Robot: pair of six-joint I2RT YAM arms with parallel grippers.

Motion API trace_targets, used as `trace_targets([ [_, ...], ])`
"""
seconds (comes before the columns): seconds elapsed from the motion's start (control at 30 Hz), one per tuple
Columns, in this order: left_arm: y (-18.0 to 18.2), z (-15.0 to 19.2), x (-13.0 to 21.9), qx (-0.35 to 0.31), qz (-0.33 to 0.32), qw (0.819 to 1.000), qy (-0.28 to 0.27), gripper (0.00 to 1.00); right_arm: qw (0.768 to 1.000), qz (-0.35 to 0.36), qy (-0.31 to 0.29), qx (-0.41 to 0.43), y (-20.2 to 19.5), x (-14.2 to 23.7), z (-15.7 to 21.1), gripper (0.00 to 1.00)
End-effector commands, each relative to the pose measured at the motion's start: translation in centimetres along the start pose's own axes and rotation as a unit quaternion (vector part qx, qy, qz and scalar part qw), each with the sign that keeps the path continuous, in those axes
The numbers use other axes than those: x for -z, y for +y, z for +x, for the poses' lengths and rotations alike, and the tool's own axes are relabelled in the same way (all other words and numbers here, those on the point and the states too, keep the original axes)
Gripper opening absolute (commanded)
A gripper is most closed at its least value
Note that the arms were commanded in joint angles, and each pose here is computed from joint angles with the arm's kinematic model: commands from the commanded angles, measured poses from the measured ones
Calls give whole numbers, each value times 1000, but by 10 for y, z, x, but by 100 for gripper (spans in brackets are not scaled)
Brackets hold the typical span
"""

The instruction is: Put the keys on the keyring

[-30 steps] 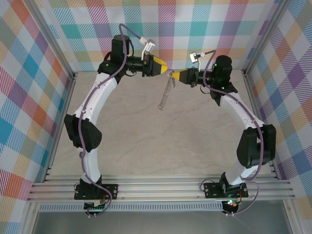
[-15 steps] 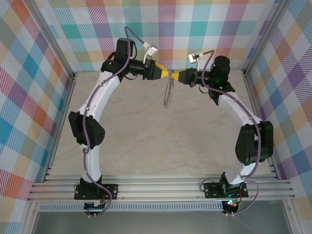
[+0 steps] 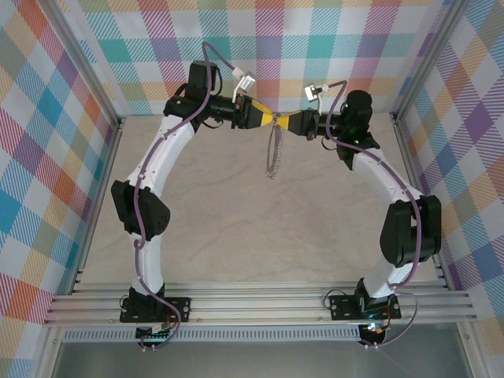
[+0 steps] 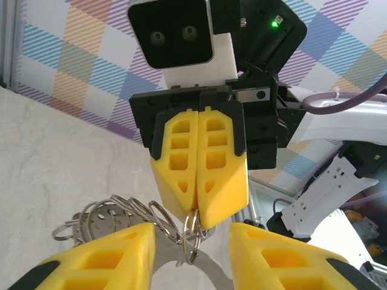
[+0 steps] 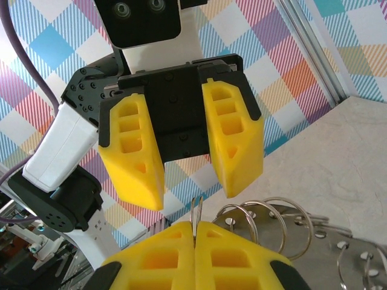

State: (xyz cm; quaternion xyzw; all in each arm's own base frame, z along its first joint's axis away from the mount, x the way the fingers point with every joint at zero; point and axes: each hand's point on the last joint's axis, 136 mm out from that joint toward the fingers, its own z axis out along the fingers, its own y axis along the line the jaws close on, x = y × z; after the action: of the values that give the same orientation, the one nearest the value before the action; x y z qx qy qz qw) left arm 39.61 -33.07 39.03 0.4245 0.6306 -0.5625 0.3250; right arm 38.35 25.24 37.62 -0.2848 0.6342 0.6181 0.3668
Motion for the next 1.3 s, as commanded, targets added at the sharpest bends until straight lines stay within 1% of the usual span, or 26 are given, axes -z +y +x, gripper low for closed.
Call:
trace_targets([
  [0.0, -8, 1, -7, -2, 26, 1000, 5, 36, 1000, -8, -6, 23, 5, 2, -7, 0],
  [0.2, -11, 3, -10, -1, 33, 999, 8, 35, 1000, -5, -8, 21, 4, 2, -7, 0],
  [0.27, -13, 3, -10, -2, 35, 999, 9, 33, 1000, -4, -9, 21, 3, 2, -7, 0],
  [0.47, -14, 5, -12, -1, 40, 999, 11, 22, 1000, -3, -9, 19, 3, 3, -7, 0],
  [0.57, -15, 4, -13, -2, 41, 999, 11, 14, 1000, -3, -9, 19, 3, 2, -7, 0],
  [0.63, -17, 4, -14, -4, 41, 999, 11, 7, 1000, -3, -9, 19, 3, 2, -6, 0],
  [0.8, -16, 2, -13, -7, 34, 999, 9, 0, 1000, 1, -11, 18, 3, 4, -5, 0],
  [0.97, -18, -3, -12, -12, 23, 1000, 5, 0, 1000, 5, -14, 15, 5, 5, -4, 0],
  [1.0, -19, -4, -11, -15, 21, 1000, 2, 0, 1000, 9, -18, 14, 4, 6, -5, 3],
  [1.03, -19, -5, -11, -16, 19, 1000, 1, 0, 1000, 11, -20, 13, 4, 7, -5, 10],
  [1.07, -20, -6, -10, -17, 18, 1000, -1, 0, 1000, 13, -24, 12, 4, 9, -4, 13],
  [1.17, -20, -9, -9, -19, 11, 1000, -7, 0, 999, 15, -34, 9, 5, 14, -5, 15],
  [1.27, -20, -11, -8, -20, 6, 1000, -13, 0, 999, 20, -39, 2, 4, 17, -2, 21],
])
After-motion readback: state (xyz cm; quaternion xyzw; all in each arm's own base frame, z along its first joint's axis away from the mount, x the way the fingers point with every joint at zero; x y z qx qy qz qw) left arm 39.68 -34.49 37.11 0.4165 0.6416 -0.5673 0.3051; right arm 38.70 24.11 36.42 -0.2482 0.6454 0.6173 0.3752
